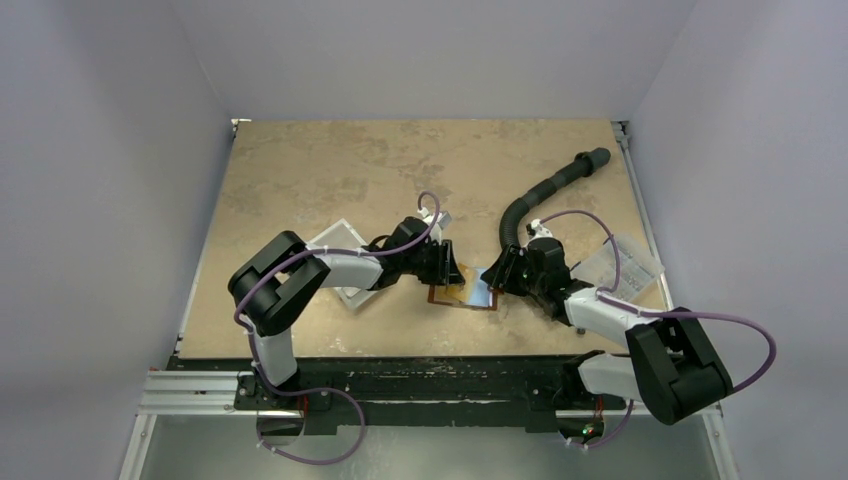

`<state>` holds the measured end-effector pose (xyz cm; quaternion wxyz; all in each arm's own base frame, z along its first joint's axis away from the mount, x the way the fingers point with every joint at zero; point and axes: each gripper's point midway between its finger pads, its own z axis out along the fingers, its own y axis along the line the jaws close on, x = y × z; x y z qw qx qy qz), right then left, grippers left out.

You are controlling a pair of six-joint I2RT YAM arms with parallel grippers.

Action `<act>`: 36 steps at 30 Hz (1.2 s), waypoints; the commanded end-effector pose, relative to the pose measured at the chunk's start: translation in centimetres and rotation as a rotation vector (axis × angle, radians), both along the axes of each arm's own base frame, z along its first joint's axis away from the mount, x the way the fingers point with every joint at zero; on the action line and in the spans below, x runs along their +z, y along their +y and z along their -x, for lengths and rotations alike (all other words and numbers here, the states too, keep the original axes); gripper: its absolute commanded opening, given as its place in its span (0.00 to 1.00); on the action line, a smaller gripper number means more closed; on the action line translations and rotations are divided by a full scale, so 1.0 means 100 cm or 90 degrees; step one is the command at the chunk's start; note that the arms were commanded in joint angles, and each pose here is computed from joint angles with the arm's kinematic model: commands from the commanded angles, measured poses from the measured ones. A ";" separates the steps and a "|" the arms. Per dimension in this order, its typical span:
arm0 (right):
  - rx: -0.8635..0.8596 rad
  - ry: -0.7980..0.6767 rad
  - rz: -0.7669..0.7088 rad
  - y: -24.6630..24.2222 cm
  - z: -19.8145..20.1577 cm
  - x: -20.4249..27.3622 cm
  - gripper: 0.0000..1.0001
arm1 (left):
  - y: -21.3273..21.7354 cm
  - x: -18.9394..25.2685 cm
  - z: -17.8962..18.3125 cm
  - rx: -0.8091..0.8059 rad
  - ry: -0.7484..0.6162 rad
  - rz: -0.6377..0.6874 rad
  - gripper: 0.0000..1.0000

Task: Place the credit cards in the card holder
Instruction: Insert the credit card into the card holder.

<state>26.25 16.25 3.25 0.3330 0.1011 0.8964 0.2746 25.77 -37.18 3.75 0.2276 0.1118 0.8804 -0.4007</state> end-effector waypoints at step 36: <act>0.013 0.048 -0.011 0.002 0.022 -0.014 0.51 | 0.000 0.024 -0.002 0.137 0.106 0.291 0.00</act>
